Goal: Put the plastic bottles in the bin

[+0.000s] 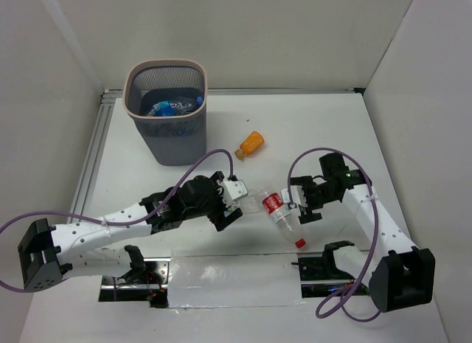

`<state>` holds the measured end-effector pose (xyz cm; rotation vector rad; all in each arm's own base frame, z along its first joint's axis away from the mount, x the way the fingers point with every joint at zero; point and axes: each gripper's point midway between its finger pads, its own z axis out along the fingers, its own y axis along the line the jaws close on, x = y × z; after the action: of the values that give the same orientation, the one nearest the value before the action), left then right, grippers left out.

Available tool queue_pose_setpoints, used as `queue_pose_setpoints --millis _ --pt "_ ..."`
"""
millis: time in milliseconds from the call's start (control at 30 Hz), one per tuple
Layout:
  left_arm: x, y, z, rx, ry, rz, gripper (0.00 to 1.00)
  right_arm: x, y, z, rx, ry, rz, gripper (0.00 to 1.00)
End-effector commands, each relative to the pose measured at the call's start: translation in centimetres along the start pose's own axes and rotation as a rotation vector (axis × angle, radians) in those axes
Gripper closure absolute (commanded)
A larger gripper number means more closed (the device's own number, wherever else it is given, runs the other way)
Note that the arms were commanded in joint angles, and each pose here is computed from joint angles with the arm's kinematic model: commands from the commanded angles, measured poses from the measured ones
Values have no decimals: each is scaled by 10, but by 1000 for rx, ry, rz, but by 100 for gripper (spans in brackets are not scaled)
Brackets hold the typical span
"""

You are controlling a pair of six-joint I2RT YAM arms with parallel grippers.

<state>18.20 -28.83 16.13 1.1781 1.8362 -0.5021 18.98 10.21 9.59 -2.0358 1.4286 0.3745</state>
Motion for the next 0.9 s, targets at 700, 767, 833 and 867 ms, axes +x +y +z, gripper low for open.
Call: queue_pose_setpoints --millis 700,767,833,867 --pt "43 26 100 -108 175 133 11 -70 -45 -28 104 -274 573 0" --pt "50 26 102 -100 196 119 19 -67 -43 -26 103 -269 614 0" --pt "54 25 103 -99 206 109 23 -65 -41 -24 111 -263 644 0" --pt "55 28 103 -106 208 104 25 -67 -45 -26 130 -272 648 0"
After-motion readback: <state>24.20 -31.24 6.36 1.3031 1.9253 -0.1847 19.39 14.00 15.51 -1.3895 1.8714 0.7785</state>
